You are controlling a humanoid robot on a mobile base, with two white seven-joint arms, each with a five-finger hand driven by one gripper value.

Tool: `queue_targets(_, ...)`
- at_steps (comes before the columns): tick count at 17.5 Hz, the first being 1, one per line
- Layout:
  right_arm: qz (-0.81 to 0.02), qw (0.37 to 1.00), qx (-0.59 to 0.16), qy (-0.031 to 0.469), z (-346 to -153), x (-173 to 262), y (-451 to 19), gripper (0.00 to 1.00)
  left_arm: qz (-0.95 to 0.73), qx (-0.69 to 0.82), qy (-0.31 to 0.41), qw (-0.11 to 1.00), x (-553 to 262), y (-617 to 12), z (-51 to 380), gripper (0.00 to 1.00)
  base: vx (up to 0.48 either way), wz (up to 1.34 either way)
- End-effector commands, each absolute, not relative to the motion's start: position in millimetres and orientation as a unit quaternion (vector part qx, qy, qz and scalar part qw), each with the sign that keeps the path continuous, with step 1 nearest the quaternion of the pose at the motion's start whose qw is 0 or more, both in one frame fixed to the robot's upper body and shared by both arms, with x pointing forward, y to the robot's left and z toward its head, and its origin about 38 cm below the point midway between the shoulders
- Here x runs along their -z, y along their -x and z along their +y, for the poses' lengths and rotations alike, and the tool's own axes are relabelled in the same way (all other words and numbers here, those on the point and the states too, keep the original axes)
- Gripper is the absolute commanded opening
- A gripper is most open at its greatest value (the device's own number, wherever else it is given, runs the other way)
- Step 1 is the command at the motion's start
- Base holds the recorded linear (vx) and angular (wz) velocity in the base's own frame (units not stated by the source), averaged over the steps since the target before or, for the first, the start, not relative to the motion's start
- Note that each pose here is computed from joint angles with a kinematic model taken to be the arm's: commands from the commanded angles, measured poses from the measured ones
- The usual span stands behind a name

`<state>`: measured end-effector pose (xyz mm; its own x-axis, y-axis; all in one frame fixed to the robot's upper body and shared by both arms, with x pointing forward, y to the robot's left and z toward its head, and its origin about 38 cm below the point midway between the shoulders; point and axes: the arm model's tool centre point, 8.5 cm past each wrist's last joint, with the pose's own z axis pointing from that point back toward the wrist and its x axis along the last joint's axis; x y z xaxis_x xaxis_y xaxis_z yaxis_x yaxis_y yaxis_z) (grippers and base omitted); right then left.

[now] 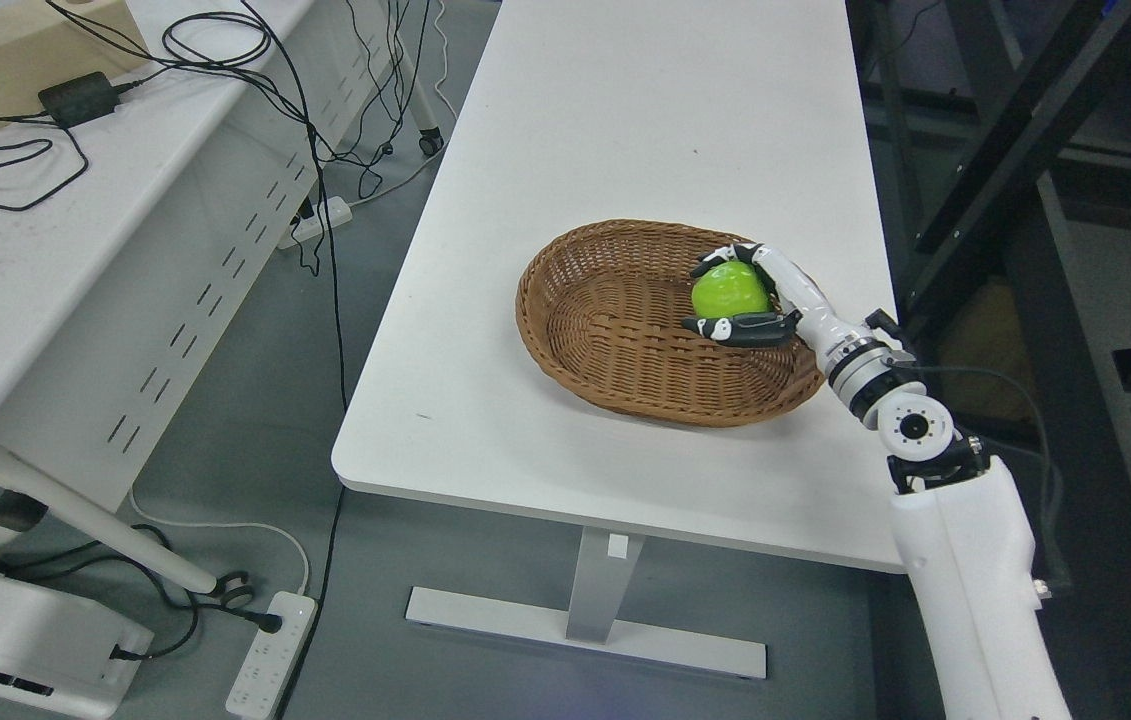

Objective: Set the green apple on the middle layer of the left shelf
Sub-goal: 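Lift the green apple out of the basket with the right hand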

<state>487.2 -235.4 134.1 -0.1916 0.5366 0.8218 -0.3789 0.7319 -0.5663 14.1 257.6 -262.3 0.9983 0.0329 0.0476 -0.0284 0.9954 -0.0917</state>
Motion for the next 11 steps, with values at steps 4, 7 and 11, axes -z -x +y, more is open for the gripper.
queue_targets(4, -0.750, 0.642, -0.156, 0.019, -330.4, -175.3, -458.6, 0.00, -0.035, -0.014, 0.037, 0.999, 261.0, -27.9, 268.8, 1.00, 0.000, 0.00)
queue_targets(7, -0.746, 0.651, -0.140, 0.012, -336.2, -155.7, -428.3, 0.00, -0.035, -0.014, 0.037, 0.999, 261.0, -27.9, 268.8, 1.00, 0.000, 0.00)
queue_targets(11, -0.733, 0.666, -0.139, 0.009, -331.3, -131.0, -391.8, 0.00, -0.035, -0.014, 0.037, 0.999, 261.0, -27.9, 268.8, 1.00, -0.003, 0.00)
